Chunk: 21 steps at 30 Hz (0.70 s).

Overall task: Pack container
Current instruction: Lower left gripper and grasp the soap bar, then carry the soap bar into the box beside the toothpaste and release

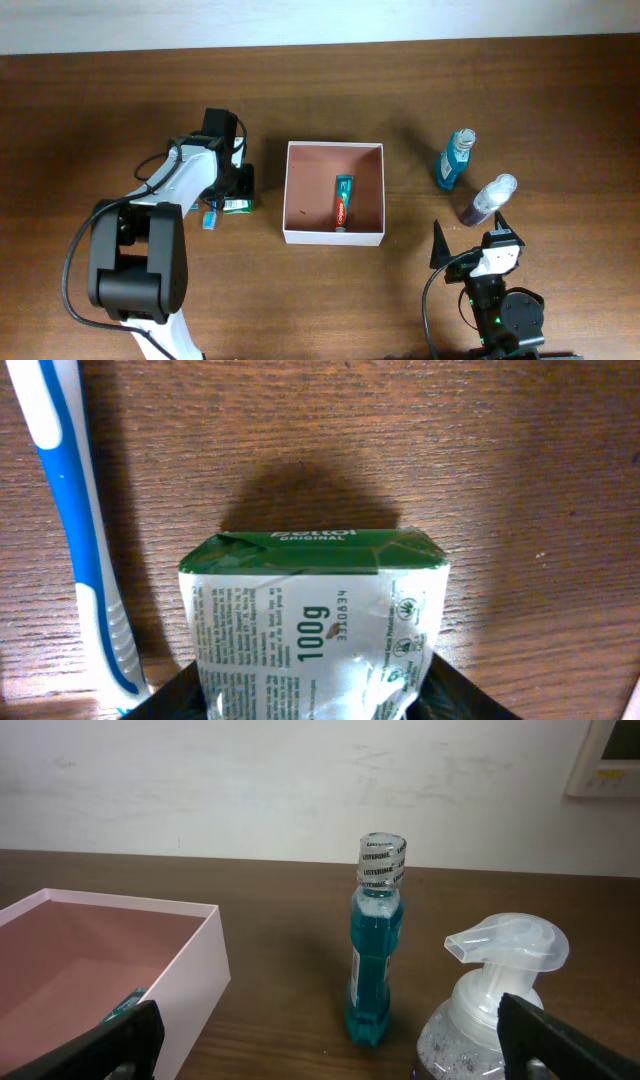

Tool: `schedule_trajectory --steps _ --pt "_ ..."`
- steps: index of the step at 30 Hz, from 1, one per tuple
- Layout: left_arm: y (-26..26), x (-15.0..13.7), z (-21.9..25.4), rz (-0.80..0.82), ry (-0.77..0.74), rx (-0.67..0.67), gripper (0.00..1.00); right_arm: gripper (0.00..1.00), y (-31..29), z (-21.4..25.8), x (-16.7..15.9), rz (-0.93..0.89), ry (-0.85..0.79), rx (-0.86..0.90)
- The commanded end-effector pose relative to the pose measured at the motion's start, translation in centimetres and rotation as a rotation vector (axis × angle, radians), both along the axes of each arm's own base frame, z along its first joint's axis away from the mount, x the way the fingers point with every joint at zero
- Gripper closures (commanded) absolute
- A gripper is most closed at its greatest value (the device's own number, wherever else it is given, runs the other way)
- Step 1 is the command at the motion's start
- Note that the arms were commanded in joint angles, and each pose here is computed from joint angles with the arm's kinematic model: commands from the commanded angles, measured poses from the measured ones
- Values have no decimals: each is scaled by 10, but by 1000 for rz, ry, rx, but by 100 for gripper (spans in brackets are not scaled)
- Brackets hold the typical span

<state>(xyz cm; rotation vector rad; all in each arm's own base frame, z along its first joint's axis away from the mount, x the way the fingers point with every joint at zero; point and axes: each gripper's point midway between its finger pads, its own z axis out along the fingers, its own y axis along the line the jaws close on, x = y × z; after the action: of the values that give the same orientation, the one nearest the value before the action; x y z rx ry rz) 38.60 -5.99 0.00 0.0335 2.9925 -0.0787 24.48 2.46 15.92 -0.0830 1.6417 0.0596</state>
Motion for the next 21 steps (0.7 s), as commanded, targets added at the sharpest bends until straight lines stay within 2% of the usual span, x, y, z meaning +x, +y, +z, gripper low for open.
schedule_trajectory --steps 1,6,12,21 --pt "-1 -11 -5 -7 26 -1 53 2 -2 -3 0 -6 4 -6" --pt "-2 -8 -2 -7 18 -3 56 2 -2 -3 0 -6 4 -6" --pt "-3 2 30 -7 -31 -9 68 2 -2 -3 0 -6 4 -7" --pt "-6 1 83 -1 -140 -28 69 2 -2 -3 0 -6 4 -6"
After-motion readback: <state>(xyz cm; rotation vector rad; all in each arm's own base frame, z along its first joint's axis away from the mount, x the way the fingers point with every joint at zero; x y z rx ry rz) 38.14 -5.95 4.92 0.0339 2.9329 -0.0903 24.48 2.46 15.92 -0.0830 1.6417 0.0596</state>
